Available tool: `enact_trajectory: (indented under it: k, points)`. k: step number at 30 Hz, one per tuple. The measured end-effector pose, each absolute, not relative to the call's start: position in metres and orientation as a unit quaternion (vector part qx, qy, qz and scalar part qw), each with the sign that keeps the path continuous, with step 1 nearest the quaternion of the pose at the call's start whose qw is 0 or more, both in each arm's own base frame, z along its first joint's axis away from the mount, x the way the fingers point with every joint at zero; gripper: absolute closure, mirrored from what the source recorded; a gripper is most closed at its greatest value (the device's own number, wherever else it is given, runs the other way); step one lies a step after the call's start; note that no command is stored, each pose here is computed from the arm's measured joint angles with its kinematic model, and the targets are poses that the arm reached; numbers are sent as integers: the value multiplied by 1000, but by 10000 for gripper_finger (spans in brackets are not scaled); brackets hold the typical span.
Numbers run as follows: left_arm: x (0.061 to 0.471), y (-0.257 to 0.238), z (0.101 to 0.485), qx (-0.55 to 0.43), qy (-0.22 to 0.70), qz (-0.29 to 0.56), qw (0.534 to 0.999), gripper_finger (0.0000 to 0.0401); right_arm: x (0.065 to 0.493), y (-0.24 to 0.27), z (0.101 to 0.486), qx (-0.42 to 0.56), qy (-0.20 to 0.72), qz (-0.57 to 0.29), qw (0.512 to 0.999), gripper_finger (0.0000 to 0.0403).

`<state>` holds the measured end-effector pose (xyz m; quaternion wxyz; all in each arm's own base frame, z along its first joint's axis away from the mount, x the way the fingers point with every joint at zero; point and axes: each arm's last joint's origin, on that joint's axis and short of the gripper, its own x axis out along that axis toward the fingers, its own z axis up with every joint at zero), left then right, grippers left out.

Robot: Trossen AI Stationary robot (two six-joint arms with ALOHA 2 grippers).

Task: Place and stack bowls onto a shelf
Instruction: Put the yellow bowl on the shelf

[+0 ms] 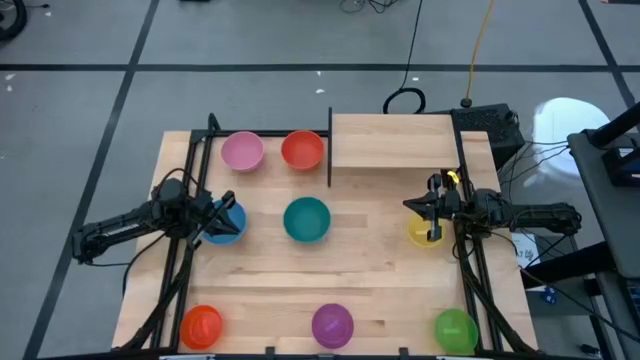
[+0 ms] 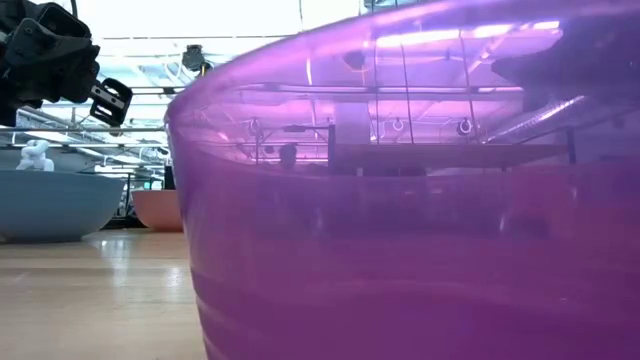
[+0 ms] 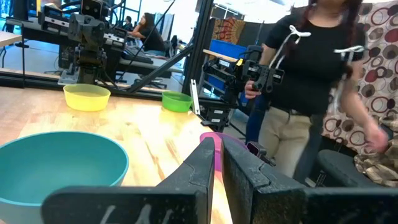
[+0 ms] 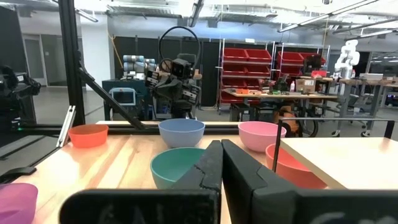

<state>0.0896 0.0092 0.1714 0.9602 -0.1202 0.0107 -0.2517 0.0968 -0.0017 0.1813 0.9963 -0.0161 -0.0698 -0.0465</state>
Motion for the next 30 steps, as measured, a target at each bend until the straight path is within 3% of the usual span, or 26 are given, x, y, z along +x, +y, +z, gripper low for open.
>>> enact_trajectory:
  k: [11, 15, 19, 25, 30]
  points:
    - [90, 9, 172, -117, 6, -252, 960, 368, 96, -4, 184, -28, -79, -93, 992, 403]
    - [90, 9, 172, -117, 6, -252, 961, 368, 96, -7, 179, -47, -22, -146, 988, 403]
    - [90, 9, 172, -116, 4, -252, 961, 368, 90, -9, 202, -56, 2, -178, 982, 403]
    - [90, 10, 175, -117, -9, -233, 965, 368, 82, -9, 236, -50, 77, -173, 981, 403]
    - [89, 10, 179, -115, -28, -236, 965, 368, 76, -8, 255, 13, 170, -159, 972, 403]
